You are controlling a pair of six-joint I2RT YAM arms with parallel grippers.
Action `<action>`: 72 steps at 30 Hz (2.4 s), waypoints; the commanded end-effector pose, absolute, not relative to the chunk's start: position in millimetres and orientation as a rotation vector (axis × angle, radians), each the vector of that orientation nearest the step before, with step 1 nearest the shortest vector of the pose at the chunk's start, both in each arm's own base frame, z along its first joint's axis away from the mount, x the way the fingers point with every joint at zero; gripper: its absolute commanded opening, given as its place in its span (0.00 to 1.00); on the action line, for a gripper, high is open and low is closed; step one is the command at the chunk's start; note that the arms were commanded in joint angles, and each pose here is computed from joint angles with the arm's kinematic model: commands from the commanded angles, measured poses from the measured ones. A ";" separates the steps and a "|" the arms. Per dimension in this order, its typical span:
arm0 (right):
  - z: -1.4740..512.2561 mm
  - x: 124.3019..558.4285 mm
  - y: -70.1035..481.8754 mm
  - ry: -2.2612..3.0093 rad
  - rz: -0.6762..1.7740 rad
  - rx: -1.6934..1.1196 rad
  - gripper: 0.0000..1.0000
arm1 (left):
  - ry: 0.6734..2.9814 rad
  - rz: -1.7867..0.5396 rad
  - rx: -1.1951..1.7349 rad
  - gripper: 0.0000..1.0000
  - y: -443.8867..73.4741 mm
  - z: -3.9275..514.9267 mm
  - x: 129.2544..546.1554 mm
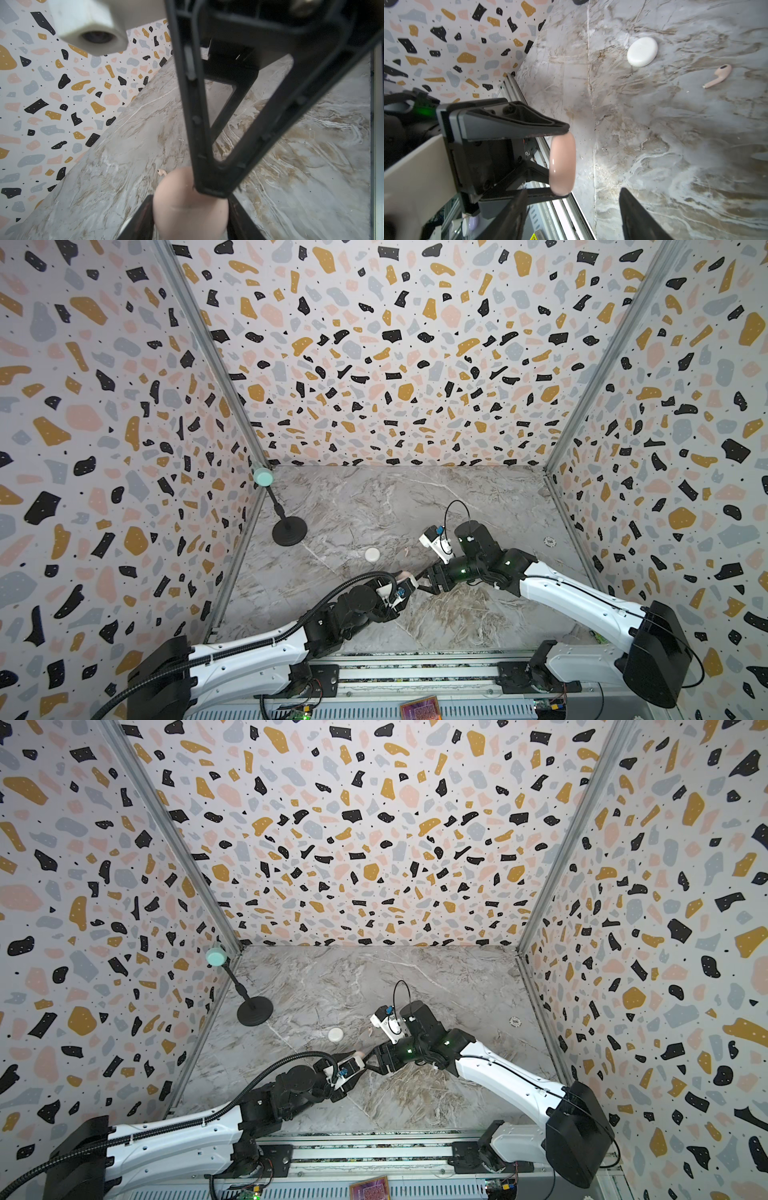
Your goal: Insert the wireless bluetooth earbuds into the charging case
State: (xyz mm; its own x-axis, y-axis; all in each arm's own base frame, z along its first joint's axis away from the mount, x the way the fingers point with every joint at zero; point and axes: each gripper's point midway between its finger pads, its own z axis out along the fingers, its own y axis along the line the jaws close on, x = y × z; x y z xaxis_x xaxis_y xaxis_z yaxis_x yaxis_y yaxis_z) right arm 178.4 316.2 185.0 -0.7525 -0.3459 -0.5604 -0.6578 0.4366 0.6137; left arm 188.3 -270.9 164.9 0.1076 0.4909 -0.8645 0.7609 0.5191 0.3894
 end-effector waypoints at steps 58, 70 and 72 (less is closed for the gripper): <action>201.6 174.9 339.9 2.240 1.355 -0.928 0.00 | 1.496 -0.291 1.069 0.69 -278.6 182.4 190.1; 251.8 214.9 289.9 2.147 1.205 -0.759 0.00 | 1.453 -0.527 0.970 1.00 -263.7 261.7 162.0; 257.6 219.8 280.8 2.136 1.166 -0.731 0.00 | 1.460 -0.569 0.940 1.00 -259.0 277.1 157.9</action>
State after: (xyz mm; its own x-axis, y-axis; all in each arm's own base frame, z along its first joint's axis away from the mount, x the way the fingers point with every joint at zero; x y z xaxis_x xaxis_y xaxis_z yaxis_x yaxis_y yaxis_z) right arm 216.4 291.6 233.2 -0.7196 -0.2050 -0.6635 -0.6721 0.4458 0.5912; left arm 166.5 -262.7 251.6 0.1258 0.2904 -0.9486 0.7911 0.5476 0.2726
